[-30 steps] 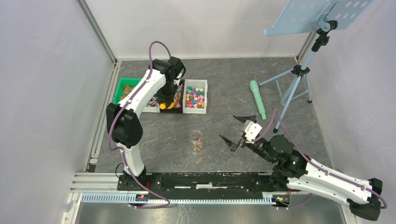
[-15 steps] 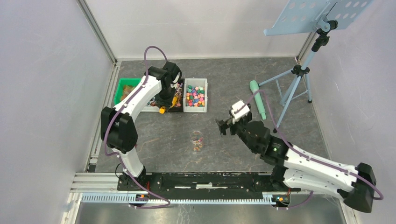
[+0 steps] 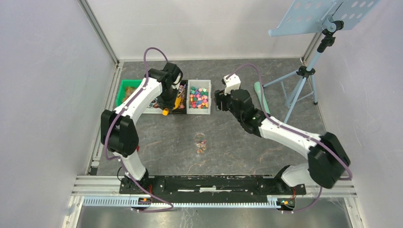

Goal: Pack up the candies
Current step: Scoop the fake candies from the storage box.

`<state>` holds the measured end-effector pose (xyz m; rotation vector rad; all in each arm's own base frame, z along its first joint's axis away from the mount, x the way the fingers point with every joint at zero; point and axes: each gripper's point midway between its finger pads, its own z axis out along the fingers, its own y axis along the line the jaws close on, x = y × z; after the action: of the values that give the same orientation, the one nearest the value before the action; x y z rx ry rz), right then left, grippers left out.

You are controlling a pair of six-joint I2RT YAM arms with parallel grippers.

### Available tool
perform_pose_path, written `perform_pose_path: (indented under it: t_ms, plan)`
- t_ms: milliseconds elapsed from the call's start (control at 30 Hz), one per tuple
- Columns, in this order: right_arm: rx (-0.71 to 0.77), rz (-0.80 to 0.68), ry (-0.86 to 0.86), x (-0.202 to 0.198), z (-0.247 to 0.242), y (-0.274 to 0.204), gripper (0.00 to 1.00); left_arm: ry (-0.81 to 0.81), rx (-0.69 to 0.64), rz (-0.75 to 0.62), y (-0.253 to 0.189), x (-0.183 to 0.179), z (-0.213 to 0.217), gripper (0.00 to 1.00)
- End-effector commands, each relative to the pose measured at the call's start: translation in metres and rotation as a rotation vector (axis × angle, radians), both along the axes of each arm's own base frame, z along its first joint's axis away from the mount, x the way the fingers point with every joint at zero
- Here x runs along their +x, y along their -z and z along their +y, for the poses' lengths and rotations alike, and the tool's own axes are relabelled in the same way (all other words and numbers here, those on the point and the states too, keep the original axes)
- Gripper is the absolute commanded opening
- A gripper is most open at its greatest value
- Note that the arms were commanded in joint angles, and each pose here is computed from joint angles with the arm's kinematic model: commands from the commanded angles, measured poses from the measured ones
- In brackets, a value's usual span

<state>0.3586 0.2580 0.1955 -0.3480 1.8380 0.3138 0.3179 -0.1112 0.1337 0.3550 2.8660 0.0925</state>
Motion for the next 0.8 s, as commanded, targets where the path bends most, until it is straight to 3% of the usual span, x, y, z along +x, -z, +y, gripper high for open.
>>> perform_pose_path:
  t_ms: [0,300,500,700,767]
  plan:
    - [0.106,-0.023,0.007,0.033,0.024,-0.008,0.61,0.023,-0.079,-0.009,-0.006,0.006,-0.017,0.02]
    - [0.103,0.100,-0.006,0.079,0.060,0.040,0.70,0.013,-0.065,-0.022,-0.007,0.013,-0.016,0.02]
    - [0.053,0.145,0.097,0.096,0.052,0.075,0.59,0.010,-0.070,-0.024,-0.007,0.013,-0.017,0.02]
    - [0.024,0.209,0.113,0.100,0.054,0.100,0.56,0.012,-0.099,-0.019,-0.005,0.012,-0.023,0.02]
    - [0.026,0.222,0.098,0.097,0.056,0.105,0.45,0.001,-0.109,-0.030,-0.005,0.015,-0.025,0.02]
